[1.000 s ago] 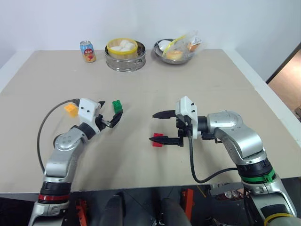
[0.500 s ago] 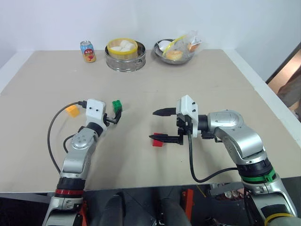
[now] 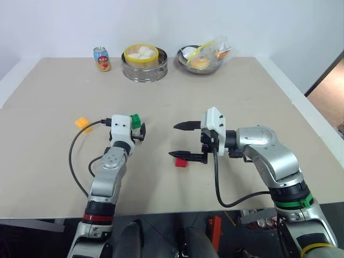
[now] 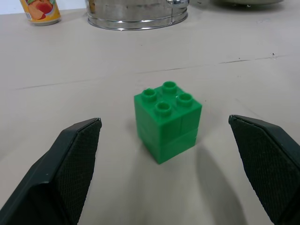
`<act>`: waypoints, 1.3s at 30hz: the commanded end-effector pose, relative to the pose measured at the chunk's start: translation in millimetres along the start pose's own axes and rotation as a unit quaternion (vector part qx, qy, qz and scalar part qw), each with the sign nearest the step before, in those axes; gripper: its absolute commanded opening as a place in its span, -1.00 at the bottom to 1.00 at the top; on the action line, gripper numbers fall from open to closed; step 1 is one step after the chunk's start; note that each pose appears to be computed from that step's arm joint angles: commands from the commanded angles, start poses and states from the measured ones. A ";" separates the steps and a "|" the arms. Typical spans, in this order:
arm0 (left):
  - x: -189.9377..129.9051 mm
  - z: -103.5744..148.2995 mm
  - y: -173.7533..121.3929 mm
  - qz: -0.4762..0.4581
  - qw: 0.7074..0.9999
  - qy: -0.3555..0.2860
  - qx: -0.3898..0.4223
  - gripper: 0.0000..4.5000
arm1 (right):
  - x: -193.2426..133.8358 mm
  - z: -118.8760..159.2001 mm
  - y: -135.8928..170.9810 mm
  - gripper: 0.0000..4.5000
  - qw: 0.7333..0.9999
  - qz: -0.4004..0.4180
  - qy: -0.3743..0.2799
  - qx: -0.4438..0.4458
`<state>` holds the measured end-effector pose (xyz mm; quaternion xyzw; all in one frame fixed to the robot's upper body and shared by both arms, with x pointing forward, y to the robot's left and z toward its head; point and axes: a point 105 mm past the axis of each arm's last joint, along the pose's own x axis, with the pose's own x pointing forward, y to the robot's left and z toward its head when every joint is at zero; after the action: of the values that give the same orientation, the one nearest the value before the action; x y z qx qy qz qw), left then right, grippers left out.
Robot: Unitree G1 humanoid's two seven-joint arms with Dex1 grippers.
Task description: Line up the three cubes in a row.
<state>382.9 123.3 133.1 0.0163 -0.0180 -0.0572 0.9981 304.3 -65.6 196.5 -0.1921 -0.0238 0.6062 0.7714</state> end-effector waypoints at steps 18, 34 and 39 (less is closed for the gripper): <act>18.1 6.5 -9.5 0.006 1.000 -0.008 0.012 1.00 | -7.0 13.0 -28.9 0.98 0.995 -0.086 -0.040 0.034; 35.5 8.8 -12.7 -0.002 1.000 -0.014 0.024 1.00 | -8.8 8.3 -30.6 0.98 0.995 -0.097 -0.030 0.020; 39.0 7.2 -12.0 0.003 1.000 -0.014 0.016 0.77 | -8.5 7.7 -31.7 1.00 0.995 -0.097 -0.027 0.016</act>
<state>417.3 107.7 125.0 0.0368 -0.0033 -0.0559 0.9978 331.0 -76.9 206.4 -0.1488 -0.0342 0.5348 0.8311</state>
